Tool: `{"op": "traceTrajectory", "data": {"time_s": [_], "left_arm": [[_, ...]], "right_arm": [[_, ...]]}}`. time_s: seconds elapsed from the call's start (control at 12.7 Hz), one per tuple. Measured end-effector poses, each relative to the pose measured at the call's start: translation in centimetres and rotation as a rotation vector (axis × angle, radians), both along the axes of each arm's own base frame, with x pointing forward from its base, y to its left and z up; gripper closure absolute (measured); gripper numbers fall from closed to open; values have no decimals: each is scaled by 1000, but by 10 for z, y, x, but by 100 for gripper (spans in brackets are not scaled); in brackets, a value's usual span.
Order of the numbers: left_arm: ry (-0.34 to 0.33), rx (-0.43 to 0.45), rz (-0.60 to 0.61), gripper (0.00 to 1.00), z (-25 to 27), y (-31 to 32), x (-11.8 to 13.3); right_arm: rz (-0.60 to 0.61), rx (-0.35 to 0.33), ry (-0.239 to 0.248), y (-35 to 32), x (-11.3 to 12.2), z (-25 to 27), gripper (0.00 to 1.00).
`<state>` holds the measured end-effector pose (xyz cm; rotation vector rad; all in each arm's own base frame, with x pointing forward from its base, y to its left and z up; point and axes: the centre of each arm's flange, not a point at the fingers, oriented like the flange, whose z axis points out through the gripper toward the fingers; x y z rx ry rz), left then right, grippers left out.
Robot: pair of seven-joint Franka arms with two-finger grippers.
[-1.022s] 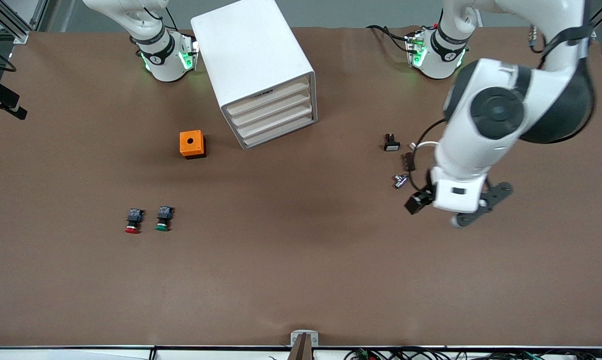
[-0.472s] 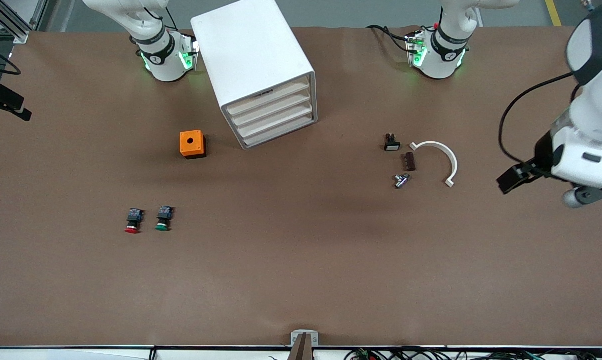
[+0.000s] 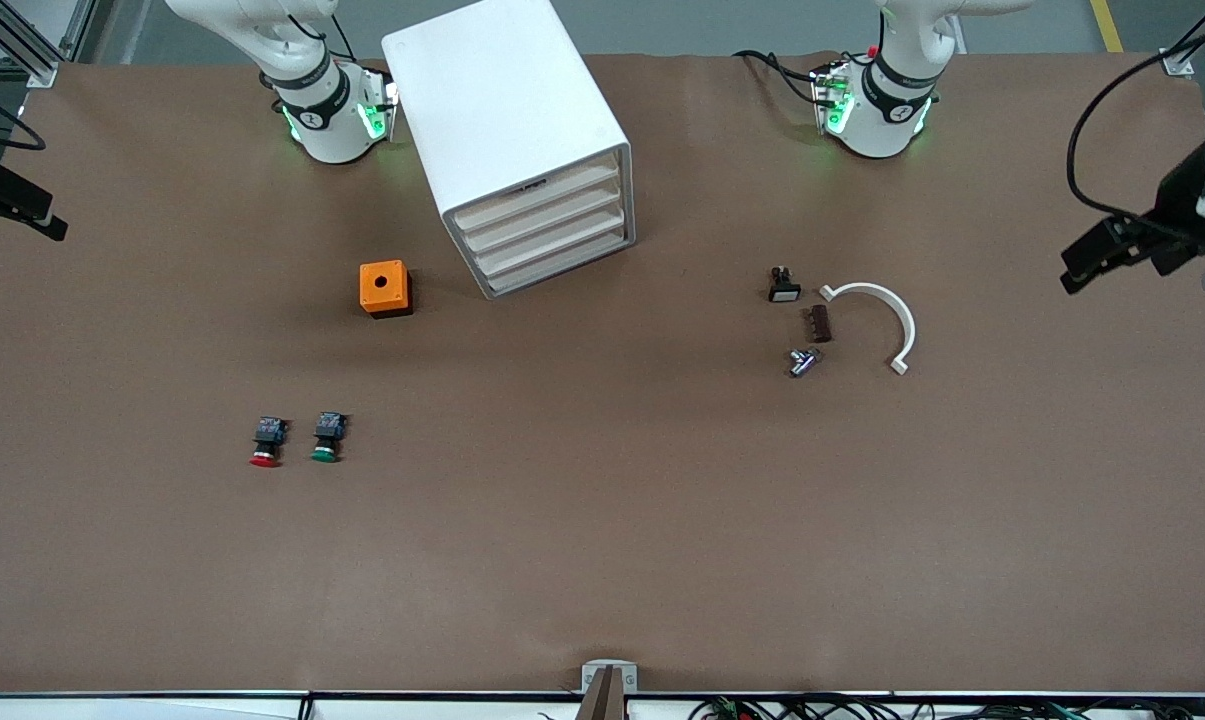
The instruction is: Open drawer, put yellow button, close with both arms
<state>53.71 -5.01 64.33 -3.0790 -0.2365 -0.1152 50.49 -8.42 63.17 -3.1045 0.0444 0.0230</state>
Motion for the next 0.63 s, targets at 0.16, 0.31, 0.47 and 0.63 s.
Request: {"op": "traceTrajectory", "data": {"time_s": [0.16, 0.31, 0.47, 0.63], "left_arm": [[4, 7, -29, 0, 3, -15, -23], [21, -6, -43, 0, 0, -24, -34], [41, -9, -67, 0, -3, -25, -37], [65, -6, -108, 0, -5, -19, -38]], "right_arm": [[11, -3, 4, 7, 0, 0, 0], [21, -4, 8, 12, 1, 0, 0], [24, -4, 9, 14, 1, -1, 0], [25, -4, 10, 14, 1, -1, 0]]}}
